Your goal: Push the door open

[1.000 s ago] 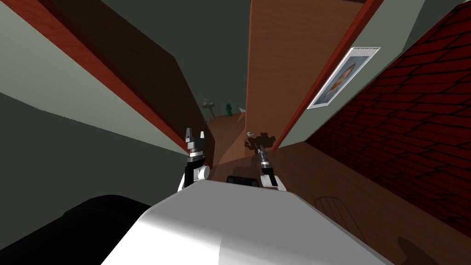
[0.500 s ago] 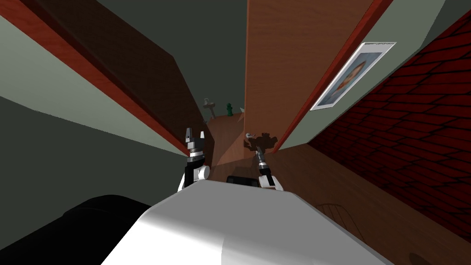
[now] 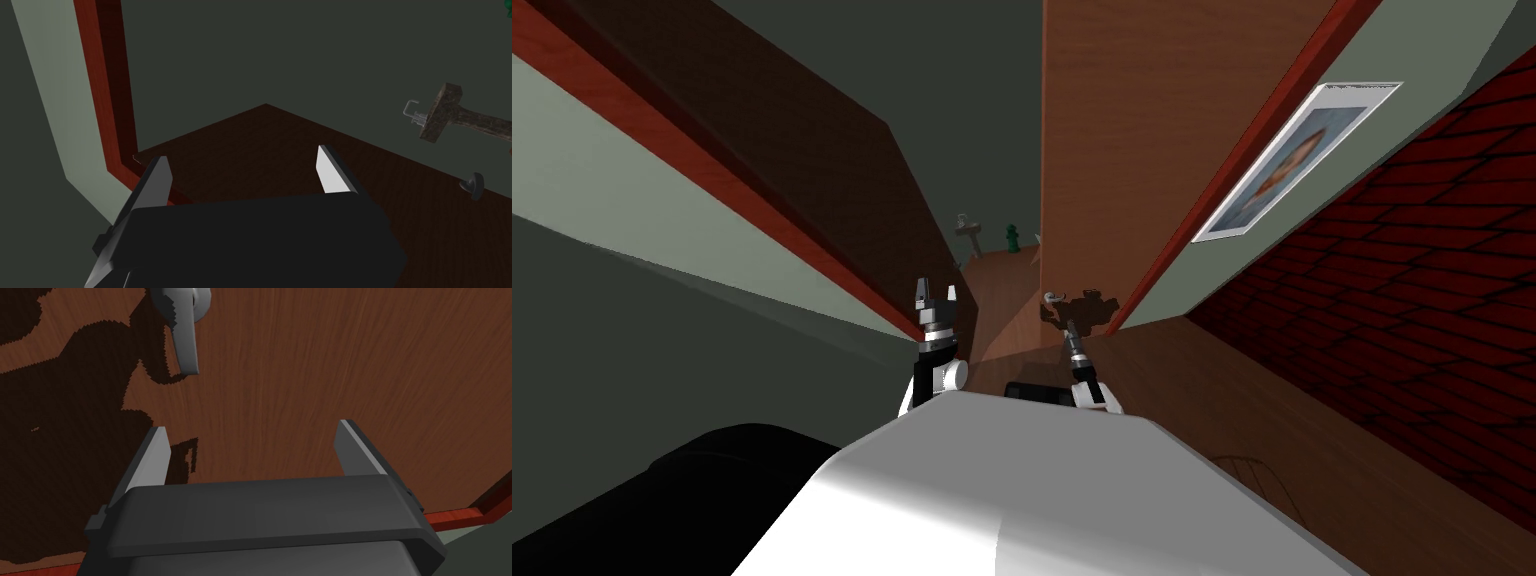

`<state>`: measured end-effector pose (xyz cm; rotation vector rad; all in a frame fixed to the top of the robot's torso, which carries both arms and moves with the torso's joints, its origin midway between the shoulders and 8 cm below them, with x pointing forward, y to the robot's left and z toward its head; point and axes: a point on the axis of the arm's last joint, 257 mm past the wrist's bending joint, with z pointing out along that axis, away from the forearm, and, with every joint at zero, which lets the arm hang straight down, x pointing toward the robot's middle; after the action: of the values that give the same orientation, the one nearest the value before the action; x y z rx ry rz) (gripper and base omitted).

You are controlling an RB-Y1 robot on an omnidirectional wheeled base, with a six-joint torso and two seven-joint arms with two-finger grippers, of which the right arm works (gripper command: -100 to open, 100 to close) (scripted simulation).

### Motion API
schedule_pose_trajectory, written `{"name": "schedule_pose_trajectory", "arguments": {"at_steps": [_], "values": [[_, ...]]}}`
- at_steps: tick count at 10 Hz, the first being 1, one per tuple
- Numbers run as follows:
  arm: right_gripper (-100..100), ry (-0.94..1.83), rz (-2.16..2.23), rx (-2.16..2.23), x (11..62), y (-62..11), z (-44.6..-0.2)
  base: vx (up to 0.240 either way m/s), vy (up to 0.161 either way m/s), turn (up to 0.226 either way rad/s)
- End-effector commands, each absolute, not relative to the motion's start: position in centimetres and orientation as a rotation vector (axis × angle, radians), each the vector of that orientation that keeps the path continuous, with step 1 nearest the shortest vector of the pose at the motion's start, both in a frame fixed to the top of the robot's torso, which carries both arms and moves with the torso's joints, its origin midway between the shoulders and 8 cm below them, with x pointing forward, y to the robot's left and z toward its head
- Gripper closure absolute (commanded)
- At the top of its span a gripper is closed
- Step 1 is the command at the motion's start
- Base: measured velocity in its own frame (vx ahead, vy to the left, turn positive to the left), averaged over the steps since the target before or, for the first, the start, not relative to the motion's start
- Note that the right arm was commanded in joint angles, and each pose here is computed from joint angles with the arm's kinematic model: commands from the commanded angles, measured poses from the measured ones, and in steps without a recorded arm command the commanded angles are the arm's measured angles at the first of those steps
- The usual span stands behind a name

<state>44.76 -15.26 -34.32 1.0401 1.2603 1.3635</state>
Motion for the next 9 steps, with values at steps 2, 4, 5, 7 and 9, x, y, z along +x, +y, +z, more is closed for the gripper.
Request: {"name": "schedule_pose_trajectory", "arguments": {"at_steps": [2, 4, 5, 7, 9], "values": [[-100, 1.302, 1.368, 1.052, 44.5, -13.7, -36.0, 0.087, -0.084, 0.063], [-100, 1.311, 1.369, 1.055, 44.4, -13.3, -36.4, 0.075, -0.072, 0.022], [-100, 1.32, 1.371, 1.058, 44.4, -12.9, -36.7, 0.067, -0.055, 0.036], [-100, 1.347, 1.376, 1.066, 44.1, -11.8, -37.7, 0.095, -0.092, 0.051], [-100, 1.371, 1.383, 1.075, 43.9, -10.6, -38.5, 0.138, -0.113, 0.052]]}}
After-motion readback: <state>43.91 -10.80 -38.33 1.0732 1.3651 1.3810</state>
